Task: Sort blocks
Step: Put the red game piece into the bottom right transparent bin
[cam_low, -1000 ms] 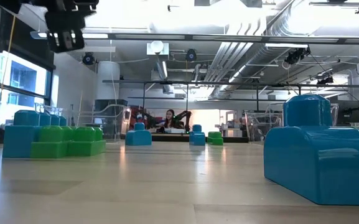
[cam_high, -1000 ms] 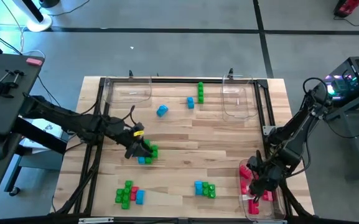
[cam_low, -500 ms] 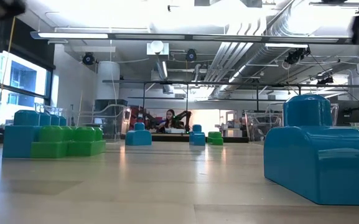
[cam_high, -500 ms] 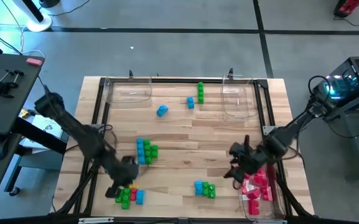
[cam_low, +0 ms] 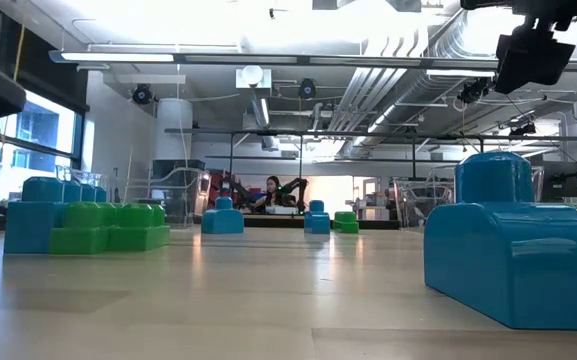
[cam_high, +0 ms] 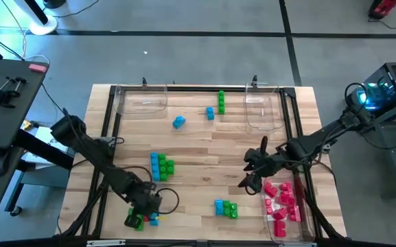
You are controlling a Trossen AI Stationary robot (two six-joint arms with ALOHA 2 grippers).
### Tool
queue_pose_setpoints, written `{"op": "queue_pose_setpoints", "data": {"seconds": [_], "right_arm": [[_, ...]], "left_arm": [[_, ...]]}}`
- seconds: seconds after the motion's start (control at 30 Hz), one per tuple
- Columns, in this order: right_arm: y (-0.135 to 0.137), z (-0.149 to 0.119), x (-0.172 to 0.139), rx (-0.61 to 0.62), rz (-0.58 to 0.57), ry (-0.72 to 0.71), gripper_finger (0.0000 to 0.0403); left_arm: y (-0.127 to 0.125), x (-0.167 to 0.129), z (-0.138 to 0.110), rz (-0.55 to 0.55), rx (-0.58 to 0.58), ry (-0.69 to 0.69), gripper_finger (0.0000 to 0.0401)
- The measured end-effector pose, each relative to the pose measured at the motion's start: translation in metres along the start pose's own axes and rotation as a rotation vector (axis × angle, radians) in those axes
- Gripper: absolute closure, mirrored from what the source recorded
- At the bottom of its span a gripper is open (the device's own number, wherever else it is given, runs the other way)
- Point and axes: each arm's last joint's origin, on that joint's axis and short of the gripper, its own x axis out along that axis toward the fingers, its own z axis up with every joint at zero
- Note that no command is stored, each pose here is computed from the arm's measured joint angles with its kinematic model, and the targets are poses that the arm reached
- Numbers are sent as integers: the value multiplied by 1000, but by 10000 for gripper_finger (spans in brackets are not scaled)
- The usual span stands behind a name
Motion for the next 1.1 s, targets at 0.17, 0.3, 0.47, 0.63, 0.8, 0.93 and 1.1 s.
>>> {"op": "queue_pose_setpoints", "data": {"seconds": [0.17, 0.3, 0.47, 0.63, 0.8, 0.93, 1.1], "right_arm": [[-1, 0, 0, -21, -4, 2, 174], [-1, 0, 0, -21, -6, 0, 174], [-1, 0, 0, -21, -6, -1, 174], [-1, 0, 0, -17, -7, -1, 174], [-1, 0, 0, -14, -7, -1, 174], [-1, 0, 0, -13, -7, -2, 174], [-1, 1, 0, -13, -22, -21, 174]], "left_arm": [[-2, 1, 0, -3, 3, -3, 401], [-1, 2, -1, -19, 5, 3, 401], [5, 11, -8, -72, -24, 25, 401], [16, 12, -6, -23, -57, -3, 401], [28, 9, 2, 6, -71, -44, 401], [43, 5, 9, 47, -80, -74, 401], [65, -1, 18, 143, -49, -124, 401]]}}
